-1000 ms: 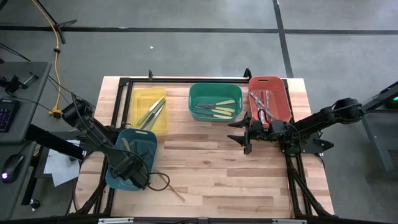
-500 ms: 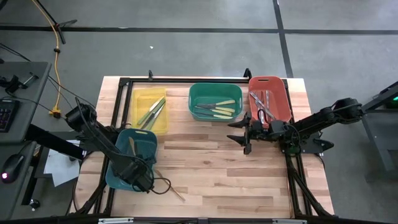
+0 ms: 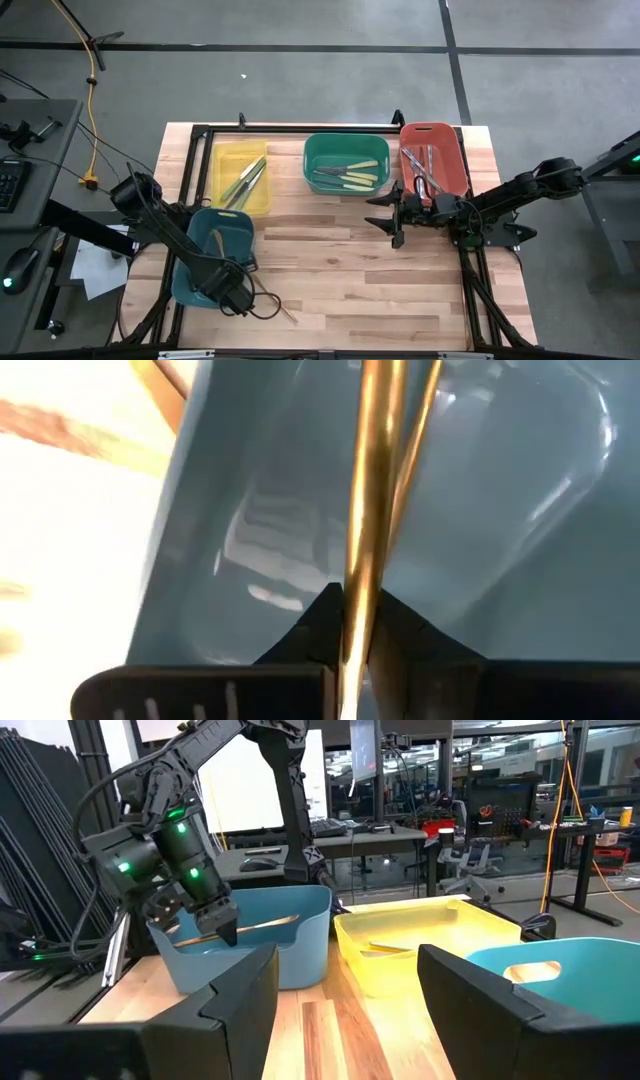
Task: Sort silverware by color (type)
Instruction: Put the gold knife into the blue bin
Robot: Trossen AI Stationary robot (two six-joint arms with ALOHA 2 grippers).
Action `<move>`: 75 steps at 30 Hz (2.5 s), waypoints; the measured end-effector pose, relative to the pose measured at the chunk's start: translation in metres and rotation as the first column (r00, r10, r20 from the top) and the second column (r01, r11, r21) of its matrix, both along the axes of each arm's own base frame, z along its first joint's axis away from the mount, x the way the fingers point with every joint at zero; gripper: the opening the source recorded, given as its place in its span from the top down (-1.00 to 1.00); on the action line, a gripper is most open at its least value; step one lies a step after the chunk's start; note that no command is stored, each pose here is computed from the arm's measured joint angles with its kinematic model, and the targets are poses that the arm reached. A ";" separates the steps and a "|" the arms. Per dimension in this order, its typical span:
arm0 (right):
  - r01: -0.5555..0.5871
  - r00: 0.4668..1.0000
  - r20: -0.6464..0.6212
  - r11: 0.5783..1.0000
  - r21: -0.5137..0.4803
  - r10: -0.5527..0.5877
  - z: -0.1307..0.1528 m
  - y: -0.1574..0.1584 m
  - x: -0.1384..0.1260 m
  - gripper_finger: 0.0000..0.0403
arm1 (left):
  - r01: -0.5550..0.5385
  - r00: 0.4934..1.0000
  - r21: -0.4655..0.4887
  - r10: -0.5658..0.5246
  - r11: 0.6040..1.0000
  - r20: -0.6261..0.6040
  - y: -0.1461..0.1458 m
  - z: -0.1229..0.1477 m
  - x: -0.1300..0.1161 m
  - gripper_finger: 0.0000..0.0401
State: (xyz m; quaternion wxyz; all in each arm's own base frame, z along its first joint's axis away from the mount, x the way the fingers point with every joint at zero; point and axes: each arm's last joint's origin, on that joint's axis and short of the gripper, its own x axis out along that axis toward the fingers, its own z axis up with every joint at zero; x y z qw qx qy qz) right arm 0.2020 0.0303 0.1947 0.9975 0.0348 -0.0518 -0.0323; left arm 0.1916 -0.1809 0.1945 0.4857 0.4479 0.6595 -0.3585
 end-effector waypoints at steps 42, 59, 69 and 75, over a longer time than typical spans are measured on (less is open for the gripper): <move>0.001 1.000 -0.001 1.000 -0.006 -0.001 0.000 0.000 0.000 -0.11 | -0.201 0.977 0.095 0.207 0.975 -0.058 0.015 -0.016 -0.017 0.23; 0.013 1.000 -0.001 1.000 -0.024 -0.013 0.000 0.000 0.000 -0.11 | -0.493 0.818 -0.020 0.471 0.870 0.331 0.050 0.093 0.023 0.36; 0.013 1.000 -0.004 1.000 -0.020 -0.013 0.000 0.000 0.000 -0.11 | -0.453 0.476 -0.570 0.727 0.685 0.495 0.041 0.131 0.062 0.37; 0.011 1.000 -0.009 1.000 -0.003 -0.011 -0.001 0.000 0.000 -0.11 | -0.483 0.417 -0.662 0.816 0.573 0.401 0.031 0.124 0.074 0.37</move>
